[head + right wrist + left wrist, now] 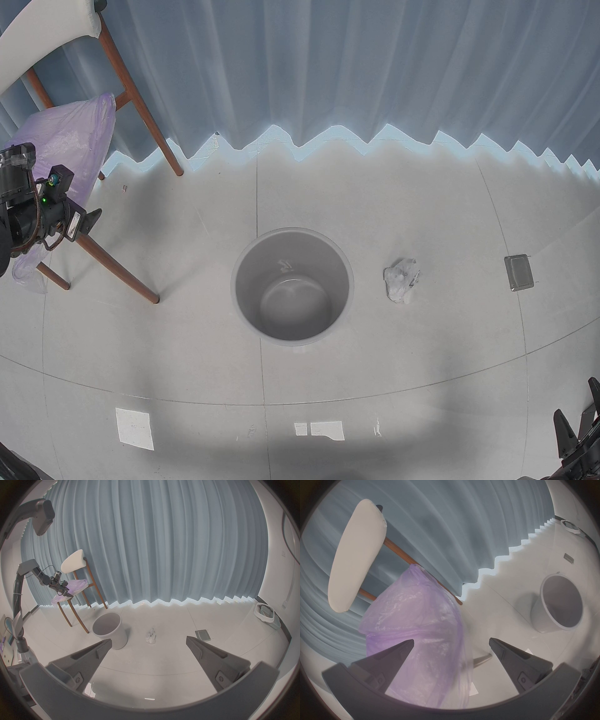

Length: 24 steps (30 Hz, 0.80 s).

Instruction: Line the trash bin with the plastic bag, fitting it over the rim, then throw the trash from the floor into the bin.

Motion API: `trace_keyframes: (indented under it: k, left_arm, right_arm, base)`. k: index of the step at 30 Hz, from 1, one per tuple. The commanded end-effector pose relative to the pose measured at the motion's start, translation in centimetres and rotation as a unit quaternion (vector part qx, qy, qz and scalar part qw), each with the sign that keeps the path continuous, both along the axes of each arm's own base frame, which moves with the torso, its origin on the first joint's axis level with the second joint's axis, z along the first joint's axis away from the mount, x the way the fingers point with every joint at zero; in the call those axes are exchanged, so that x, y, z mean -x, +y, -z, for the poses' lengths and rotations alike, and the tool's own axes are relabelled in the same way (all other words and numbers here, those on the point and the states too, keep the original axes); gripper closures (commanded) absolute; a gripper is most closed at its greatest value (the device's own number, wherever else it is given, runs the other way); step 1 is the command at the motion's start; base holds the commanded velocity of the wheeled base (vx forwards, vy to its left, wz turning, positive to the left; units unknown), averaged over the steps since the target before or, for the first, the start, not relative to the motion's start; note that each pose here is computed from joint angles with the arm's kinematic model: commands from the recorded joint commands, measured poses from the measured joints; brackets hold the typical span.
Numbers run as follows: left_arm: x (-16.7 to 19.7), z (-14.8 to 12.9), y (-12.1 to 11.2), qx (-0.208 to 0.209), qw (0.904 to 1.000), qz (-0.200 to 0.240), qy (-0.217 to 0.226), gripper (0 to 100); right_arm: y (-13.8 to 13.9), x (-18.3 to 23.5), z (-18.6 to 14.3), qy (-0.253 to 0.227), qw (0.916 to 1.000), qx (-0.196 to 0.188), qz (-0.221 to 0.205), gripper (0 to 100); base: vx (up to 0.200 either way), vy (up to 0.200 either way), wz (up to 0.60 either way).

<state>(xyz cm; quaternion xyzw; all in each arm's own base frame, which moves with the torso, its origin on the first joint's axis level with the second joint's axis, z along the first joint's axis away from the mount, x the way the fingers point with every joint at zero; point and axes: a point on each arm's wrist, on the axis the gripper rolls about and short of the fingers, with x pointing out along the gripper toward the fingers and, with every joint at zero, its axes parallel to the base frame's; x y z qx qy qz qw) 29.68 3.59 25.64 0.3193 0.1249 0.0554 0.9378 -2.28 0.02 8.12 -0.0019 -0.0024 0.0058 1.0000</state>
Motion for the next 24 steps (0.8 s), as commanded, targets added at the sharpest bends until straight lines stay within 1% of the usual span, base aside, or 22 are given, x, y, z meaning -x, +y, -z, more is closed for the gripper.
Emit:
trace_keyframes:
  k: [1, 5, 8, 9, 14, 15, 16, 19, 21, 24]
  left_arm:
    - [-1.6, 0.6, 0.0, -0.003, 0.9999, -0.007, -0.01, 0]
    - [-3.1, 1.0, 0.3, -0.007, 0.9994, -0.009, -0.033, 0]
    - [-3.1, 1.0, 0.5, -0.017, 0.9992, -0.01, -0.034, 0]
    - [-3.1, 1.0, 0.5, -0.017, 0.9992, -0.01, -0.034, 100]
    - [-3.1, 1.0, 0.8, -0.018, 0.9991, -0.015, -0.035, 100]
    - [-2.9, 0.8, 1.3, -0.019, 0.9989, -0.02, -0.037, 100]
    - [-2.9, 0.8, 1.3, -0.019, 0.9989, -0.02, -0.037, 100]
    - [-1.9, -0.4, 1.3, -0.014, 0.998, -0.021, -0.057, 100]
    - [-0.6, -1.7, 1.4, -0.013, 0.9966, -0.026, -0.078, 100]
    - [1.1, -3.1, 1.3, -0.003, 0.9945, -0.03, -0.1, 100]
  right_arm:
    - [0.0, 0.0, 0.5, 0.0, 1.0, 0.0, 0.0, 0]
    - [0.0, 0.0, 0.5, 0.0, 1.0, 0.0, 0.0, 0]
    - [0.0, 0.0, 0.5, 0.0, 1.0, 0.0, 0.0, 0]
    - [0.0, 0.0, 0.5, 0.0, 1.0, 0.0, 0.0, 0]
    - [0.0, 0.0, 0.5, 0.0, 1.0, 0.0, 0.0, 0]
    - [0.0, 0.0, 0.5, 0.0, 1.0, 0.0, 0.0, 0]
    - [0.0, 0.0, 0.5, 0.0, 1.0, 0.0, 0.0, 0]
    - [0.0, 0.0, 0.5, 0.0, 1.0, 0.0, 0.0, 0]
    - [0.0, 0.0, 0.5, 0.0, 1.0, 0.0, 0.0, 0]
    - [0.0, 0.0, 0.5, 0.0, 1.0, 0.0, 0.0, 0]
  base:
    - [0.0, 0.0, 0.0]
    - [0.0, 0.0, 0.0]
    - [0.0, 0.0, 0.0]
    - [0.0, 0.0, 0.0]
    - [0.0, 0.0, 0.0]
    - [0.0, 0.0, 0.0]
    - [0.0, 0.0, 0.0]
    - [0.0, 0.0, 0.0]
    - [0.0, 0.0, 0.0]
    - [0.0, 0.0, 0.0]
